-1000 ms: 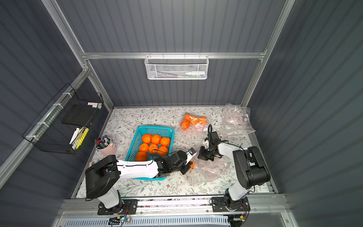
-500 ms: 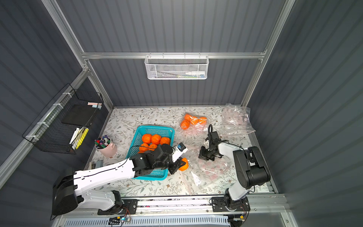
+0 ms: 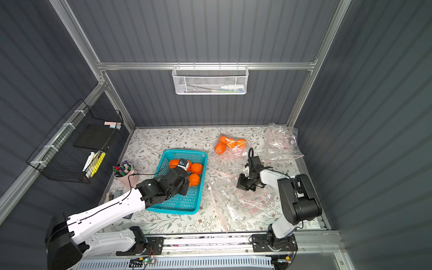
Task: Open the zip-top bag and take out the orange
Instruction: Place the orange in the basket.
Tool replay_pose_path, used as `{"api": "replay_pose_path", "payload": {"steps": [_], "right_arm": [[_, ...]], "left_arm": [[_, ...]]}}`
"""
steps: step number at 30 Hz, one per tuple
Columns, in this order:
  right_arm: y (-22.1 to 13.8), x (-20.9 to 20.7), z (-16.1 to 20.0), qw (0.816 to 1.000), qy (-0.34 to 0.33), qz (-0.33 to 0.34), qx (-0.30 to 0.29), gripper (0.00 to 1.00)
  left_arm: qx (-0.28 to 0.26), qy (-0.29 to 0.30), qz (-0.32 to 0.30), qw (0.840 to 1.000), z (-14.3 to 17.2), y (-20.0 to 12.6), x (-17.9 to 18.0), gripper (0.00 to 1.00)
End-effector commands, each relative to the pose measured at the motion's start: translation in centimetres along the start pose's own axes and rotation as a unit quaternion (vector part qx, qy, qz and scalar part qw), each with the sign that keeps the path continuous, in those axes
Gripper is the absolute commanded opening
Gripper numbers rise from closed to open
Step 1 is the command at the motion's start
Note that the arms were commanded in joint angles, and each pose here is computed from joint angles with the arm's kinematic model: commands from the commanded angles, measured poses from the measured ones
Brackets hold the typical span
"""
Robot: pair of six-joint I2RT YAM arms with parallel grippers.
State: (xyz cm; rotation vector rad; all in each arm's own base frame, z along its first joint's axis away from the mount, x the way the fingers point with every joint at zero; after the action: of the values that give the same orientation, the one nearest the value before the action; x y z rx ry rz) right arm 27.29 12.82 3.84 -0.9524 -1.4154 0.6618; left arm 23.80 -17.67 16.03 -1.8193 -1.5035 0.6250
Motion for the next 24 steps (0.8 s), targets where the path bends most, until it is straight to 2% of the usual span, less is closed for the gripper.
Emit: {"api": "replay_pose_path", "payload": {"steps": [1, 4, 7, 10, 16, 20, 24], "right_arm": [[0.1, -1.0, 0.2, 1.0, 0.007, 0.024, 0.007, 0.04], [0.0, -1.0, 0.2, 1.0, 0.006, 0.025, 0.005, 0.04], [0.1, -1.0, 0.1, 1.0, 0.007, 0.025, 0.005, 0.04], [0.2, -1.0, 0.2, 1.0, 0.009, 0.023, 0.007, 0.04], [0.0, -0.9, 0.2, 1.0, 0.007, 0.02, 0.004, 0.04], [0.0, -0.8, 0.2, 1.0, 0.006, 0.018, 0.001, 0.04], [-0.2, -0.5, 0.1, 1.0, 0.002, 0.009, -0.002, 0.04]], "left_arm": [[0.011, -0.017, -0.061, 0.998, 1.4, 2.3, 1.7, 0.28], [0.001, -0.005, -0.107, 0.994, 2.1, 3.6, 2.8, 0.28], [0.003, -0.001, -0.124, 0.992, 2.4, 4.4, 3.2, 0.28], [-0.008, -0.004, -0.114, 0.993, 2.3, 4.6, 2.9, 0.3], [-0.002, 0.005, -0.119, 0.993, 2.9, 5.8, 2.9, 0.41], [-0.004, 0.013, -0.123, 0.992, 2.9, 6.6, 3.0, 0.43], [-0.006, 0.017, -0.119, 0.993, 2.6, 7.0, 2.9, 0.52]]}}
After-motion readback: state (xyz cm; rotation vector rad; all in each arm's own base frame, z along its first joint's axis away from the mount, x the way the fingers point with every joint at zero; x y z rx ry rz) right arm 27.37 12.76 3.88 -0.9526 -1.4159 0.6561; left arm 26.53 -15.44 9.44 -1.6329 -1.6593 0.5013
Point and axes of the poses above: each gripper's point midway between its finger pads, its own y axis out along the fingers, its own x axis along the line the jaws close on, z = x × y, the point moved 3 cm from there along -y, back along the fingers, and after that the axes turned 3 degrees about -y, right-handed, at the moved point
